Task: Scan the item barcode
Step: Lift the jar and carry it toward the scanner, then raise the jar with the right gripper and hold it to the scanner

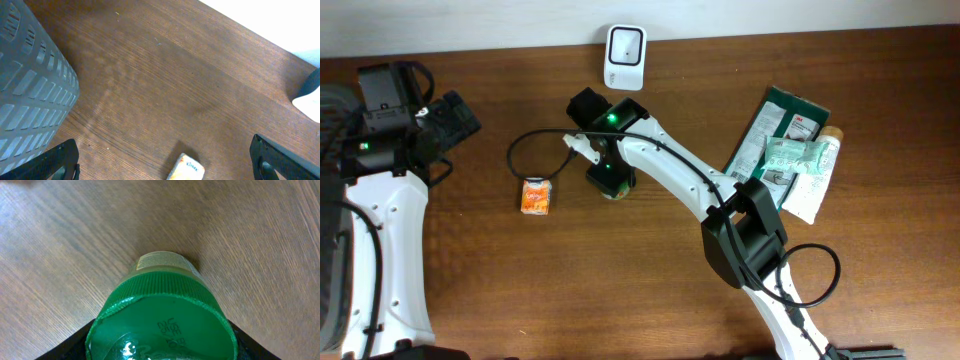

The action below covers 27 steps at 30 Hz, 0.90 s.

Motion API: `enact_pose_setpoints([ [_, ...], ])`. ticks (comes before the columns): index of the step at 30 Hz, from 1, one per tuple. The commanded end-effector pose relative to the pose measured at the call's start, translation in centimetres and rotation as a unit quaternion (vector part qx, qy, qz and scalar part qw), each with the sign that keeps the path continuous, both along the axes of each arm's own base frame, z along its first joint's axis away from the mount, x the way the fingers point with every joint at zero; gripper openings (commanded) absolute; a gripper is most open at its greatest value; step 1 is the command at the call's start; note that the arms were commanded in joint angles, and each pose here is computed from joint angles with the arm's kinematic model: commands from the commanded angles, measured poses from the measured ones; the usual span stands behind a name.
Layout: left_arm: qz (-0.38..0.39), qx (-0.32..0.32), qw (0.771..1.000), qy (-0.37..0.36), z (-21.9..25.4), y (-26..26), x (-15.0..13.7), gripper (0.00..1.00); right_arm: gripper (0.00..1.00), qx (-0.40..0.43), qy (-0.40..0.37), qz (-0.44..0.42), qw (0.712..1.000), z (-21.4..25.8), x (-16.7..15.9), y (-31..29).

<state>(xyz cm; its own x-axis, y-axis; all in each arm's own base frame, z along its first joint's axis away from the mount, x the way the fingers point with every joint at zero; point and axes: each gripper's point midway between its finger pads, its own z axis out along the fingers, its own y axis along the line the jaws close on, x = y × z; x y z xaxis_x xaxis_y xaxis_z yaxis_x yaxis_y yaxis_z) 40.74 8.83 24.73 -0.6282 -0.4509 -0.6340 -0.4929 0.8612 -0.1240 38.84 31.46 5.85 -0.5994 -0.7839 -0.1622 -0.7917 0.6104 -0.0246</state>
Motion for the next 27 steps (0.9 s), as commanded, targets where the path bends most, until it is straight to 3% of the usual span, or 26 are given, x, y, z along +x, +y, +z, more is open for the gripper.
enact_pose_setpoints([
  [1, -0.005, 0.004, 1.0, -0.015, 1.2, -0.1, 0.0, 0.99, 0.6, 0.012, -0.014, -0.178, 0.984, 1.3, 1.8, -1.0],
  [4, -0.005, 0.004, 1.0, -0.015, 1.2, -0.1, 0.0, 0.99, 0.6, 0.067, 0.045, -0.348, 0.934, 1.4, 2.8, -2.3],
  [7, -0.005, 0.004, 1.0, -0.015, 1.2, -0.1, 0.0, 0.99, 0.61, 0.093, 0.075, -0.412, 0.903, 1.6, 3.8, -3.5],
  [10, -0.005, 0.004, 1.0, -0.015, 1.2, -0.1, 0.0, 0.99, 0.77, 0.088, 0.074, -0.399, 0.91, 1.5, 3.7, -3.7],
  [14, -0.005, 0.004, 1.0, -0.015, 1.2, -0.1, 0.0, 0.99, 0.86, 0.056, 0.023, -0.232, 0.971, 1.7, 4.5, -4.7],
  [20, -0.005, 0.004, 1.0, -0.015, 1.2, -0.1, 0.0, 0.99, 0.85, 0.046, -0.016, -0.227, 0.973, 1.1, 5.9, -4.9],
  [27, -0.005, 0.004, 1.0, -0.015, 1.2, -0.1, 0.0, 0.99, 0.8, 0.034, 0.011, -0.228, 0.973, -1.0, 4.6, -5.4],
])
